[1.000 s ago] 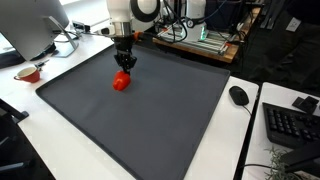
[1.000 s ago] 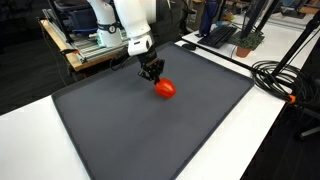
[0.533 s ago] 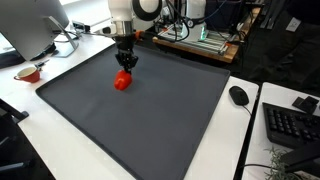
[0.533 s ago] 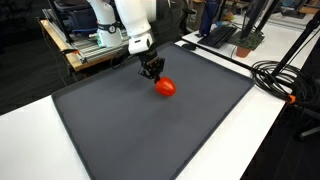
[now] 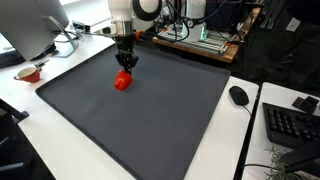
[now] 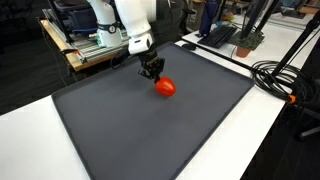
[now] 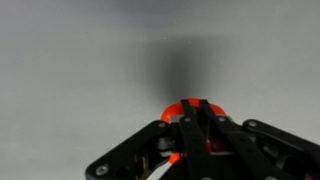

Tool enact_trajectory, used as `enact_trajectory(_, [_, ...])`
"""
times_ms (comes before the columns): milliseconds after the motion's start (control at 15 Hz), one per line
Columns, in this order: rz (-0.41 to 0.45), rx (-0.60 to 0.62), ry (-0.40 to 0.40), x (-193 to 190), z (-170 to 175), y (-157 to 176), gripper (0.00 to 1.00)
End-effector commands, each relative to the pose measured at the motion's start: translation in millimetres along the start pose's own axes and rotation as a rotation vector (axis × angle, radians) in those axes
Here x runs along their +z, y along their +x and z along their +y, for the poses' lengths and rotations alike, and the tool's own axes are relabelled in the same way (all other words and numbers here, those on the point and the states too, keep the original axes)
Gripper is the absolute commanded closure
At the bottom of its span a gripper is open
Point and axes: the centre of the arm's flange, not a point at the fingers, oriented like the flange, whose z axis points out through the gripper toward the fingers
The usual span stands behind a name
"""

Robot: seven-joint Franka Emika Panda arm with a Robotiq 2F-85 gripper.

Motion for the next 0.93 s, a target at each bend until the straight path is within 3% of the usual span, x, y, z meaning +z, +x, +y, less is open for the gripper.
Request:
enact_trajectory(0, [0.0, 0.0, 0.0, 0, 0, 0, 0.88])
enact_trajectory(333, [0.0, 0.0, 0.0, 0, 0, 0, 0.88])
enact_trajectory(400, [0.0, 0.0, 0.0, 0, 0, 0, 0.97])
enact_trajectory(867, [-0.015, 0.01, -0.006, 15, 8, 0, 0.97])
